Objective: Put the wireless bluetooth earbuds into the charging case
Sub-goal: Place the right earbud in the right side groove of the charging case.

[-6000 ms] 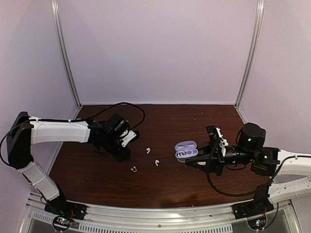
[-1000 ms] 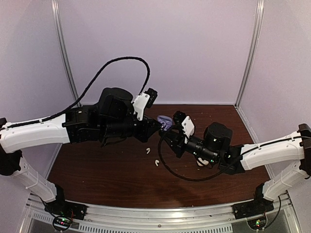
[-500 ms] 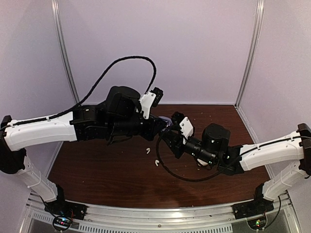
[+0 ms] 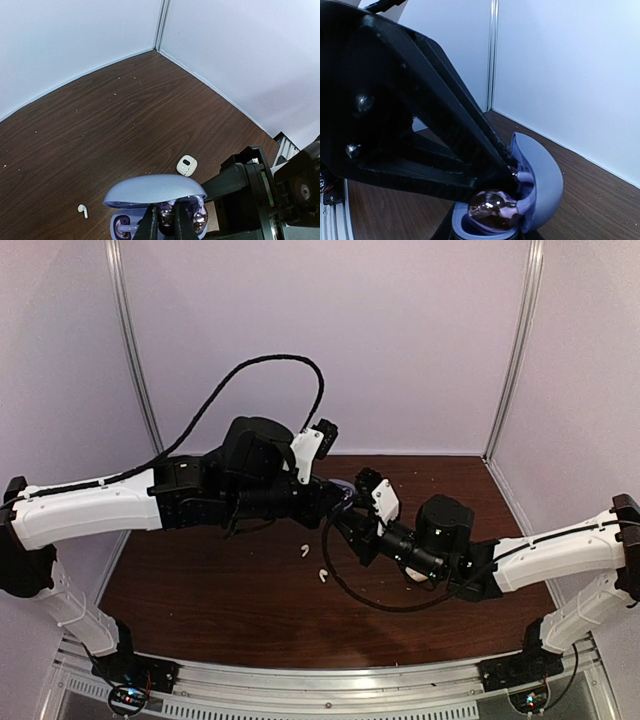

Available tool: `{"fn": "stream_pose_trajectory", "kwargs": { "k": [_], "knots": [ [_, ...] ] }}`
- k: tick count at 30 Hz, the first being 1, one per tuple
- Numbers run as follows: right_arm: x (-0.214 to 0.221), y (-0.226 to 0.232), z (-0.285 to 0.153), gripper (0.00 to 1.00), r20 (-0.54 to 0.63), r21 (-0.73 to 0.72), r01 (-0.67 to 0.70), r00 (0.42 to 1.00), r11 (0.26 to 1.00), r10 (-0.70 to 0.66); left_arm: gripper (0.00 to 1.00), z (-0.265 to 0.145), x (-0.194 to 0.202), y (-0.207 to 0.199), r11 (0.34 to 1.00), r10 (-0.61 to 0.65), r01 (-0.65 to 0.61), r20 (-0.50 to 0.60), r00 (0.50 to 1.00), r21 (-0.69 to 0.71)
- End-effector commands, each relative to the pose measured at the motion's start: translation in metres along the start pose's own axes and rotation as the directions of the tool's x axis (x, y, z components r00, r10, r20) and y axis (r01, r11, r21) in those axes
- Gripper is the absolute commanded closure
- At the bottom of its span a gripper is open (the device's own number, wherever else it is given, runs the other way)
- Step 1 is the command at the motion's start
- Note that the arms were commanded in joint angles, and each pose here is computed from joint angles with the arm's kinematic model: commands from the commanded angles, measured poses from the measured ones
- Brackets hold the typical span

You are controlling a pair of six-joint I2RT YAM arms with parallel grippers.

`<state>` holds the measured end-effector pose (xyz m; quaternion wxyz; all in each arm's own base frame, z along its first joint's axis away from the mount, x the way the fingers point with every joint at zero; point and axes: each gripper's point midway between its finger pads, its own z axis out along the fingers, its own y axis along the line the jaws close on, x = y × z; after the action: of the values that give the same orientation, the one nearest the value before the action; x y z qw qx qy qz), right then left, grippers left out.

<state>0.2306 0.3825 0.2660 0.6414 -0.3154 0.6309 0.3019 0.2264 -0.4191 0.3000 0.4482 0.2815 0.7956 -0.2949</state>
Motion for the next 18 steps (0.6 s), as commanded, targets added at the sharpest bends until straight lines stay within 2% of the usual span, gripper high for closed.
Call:
{"fn": "stream_pose_trajectory", "kwargs": {
  "k": [1,18],
  "knots": [
    [-0.035,-0.002,-0.01,1.0,0.113,0.004,-0.049,0.992,0.999,0.048,0.9,0.0,0.002,-0.004,1.0,0.003,-0.003,-0.022,1.0,0.008],
    [-0.041,-0.008,-0.017,1.0,0.145,-0.001,-0.095,0.985,0.995,0.095,0.77,0.002,0.015,-0.001,1.0,0.005,-0.005,-0.078,0.997,0.0]
  ]
}}
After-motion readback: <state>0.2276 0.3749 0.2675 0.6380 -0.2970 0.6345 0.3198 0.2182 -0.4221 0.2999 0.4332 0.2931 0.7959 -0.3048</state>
